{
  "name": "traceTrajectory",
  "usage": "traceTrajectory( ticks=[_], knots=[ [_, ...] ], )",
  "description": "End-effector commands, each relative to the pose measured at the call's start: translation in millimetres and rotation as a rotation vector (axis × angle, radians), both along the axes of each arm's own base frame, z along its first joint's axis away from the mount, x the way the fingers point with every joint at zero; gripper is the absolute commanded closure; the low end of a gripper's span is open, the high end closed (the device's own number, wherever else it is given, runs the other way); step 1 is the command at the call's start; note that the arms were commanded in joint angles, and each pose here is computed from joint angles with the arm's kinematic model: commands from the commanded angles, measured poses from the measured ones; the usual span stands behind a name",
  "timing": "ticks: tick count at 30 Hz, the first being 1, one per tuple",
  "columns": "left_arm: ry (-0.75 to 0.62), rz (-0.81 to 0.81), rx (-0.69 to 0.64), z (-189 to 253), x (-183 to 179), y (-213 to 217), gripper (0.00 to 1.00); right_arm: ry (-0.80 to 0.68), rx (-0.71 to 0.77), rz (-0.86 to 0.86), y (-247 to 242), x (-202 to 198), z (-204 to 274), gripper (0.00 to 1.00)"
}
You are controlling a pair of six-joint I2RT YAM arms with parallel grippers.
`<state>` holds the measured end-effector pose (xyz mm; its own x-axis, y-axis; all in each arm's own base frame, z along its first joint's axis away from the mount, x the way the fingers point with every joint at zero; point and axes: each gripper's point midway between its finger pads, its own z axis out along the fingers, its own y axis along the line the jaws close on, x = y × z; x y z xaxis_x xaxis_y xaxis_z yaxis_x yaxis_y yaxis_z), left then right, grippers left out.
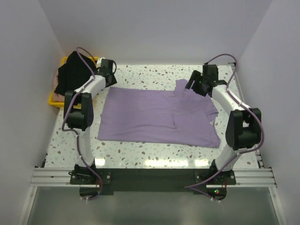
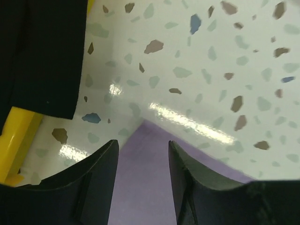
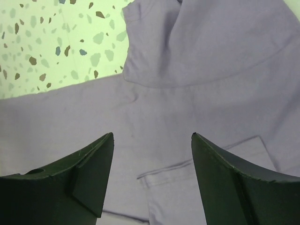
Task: Fold and stack the t-shirts
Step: Fold the tshirt
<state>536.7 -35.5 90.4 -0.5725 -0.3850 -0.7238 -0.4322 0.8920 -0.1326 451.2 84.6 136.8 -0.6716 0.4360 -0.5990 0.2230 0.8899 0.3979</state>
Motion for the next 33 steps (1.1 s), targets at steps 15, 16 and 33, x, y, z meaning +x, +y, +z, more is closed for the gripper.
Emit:
traceTrajectory(
  ticks=[15, 16, 33],
  knots=[
    [0.096, -0.088, 0.124, -44.4, 35.4, 3.4, 0.51, -0.055, -0.058, 0.085, 1.3, 49.3, -8.7, 0.30],
    [0.095, -0.085, 0.116, -44.5, 33.9, 2.8, 0.51, -0.052, -0.060, 0.085, 0.5, 50.2, -10.4, 0.30],
    [0.114, -0.106, 0.082, -58.9, 27.0, -3.6, 0.60, -0.032, -0.071, 0.049, -23.3, 69.3, -25.8, 0.30]
  ],
)
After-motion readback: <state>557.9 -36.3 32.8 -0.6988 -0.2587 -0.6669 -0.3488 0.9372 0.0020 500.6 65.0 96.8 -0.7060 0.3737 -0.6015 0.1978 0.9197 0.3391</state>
